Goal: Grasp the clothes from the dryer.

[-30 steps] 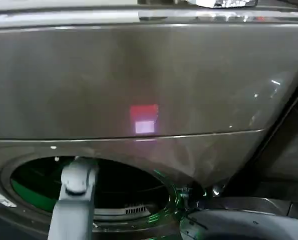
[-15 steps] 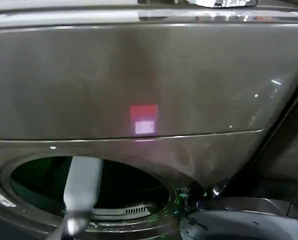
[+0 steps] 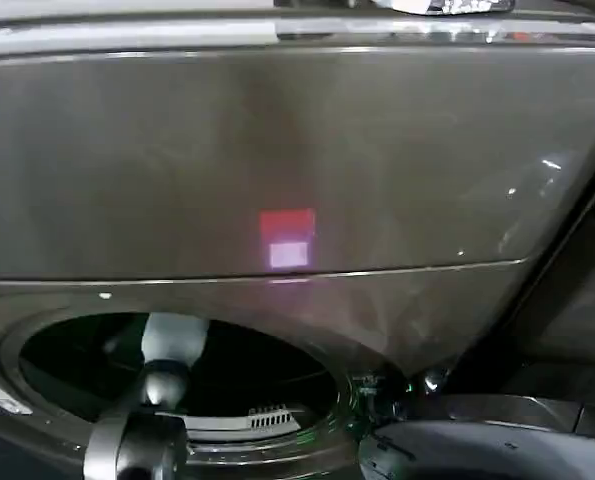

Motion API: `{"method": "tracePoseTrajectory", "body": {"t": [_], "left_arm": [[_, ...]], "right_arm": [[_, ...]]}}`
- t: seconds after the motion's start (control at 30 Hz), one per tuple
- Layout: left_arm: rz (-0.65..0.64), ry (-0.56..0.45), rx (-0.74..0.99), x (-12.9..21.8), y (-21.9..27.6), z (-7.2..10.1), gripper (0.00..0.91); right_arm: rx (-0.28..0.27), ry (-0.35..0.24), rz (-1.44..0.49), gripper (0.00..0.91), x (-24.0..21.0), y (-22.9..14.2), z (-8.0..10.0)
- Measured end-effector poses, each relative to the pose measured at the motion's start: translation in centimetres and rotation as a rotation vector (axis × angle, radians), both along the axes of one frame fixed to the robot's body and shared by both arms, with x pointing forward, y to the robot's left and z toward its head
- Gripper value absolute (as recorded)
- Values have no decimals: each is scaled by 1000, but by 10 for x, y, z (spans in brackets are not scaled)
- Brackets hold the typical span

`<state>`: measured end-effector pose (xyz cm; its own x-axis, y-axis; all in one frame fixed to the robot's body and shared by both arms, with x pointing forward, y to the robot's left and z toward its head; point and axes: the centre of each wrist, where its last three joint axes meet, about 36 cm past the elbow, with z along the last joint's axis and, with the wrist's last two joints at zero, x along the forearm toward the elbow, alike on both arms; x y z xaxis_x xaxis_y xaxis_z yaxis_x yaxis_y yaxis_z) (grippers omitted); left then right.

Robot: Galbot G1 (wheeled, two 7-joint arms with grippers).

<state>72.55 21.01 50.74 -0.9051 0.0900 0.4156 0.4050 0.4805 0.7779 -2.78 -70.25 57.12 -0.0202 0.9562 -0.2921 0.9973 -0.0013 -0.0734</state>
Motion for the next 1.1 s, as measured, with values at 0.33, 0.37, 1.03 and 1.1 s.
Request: {"method": "tracePoseTrajectory", "body": {"t": [0.33,0.37,1.03,1.1], "left_arm": [[-169,202,407,6,1,19,907],[-182,231,423,6,0,21,907],[-189,523,544,14,23,3,907],[-178,528,549,16,25,2,907]], "right_arm": [[1,13,22,907,9,-2,-3],[0,13,25,907,11,-2,-3],[3,26,53,907,28,-1,-14],[4,28,56,907,30,0,-15]]}}
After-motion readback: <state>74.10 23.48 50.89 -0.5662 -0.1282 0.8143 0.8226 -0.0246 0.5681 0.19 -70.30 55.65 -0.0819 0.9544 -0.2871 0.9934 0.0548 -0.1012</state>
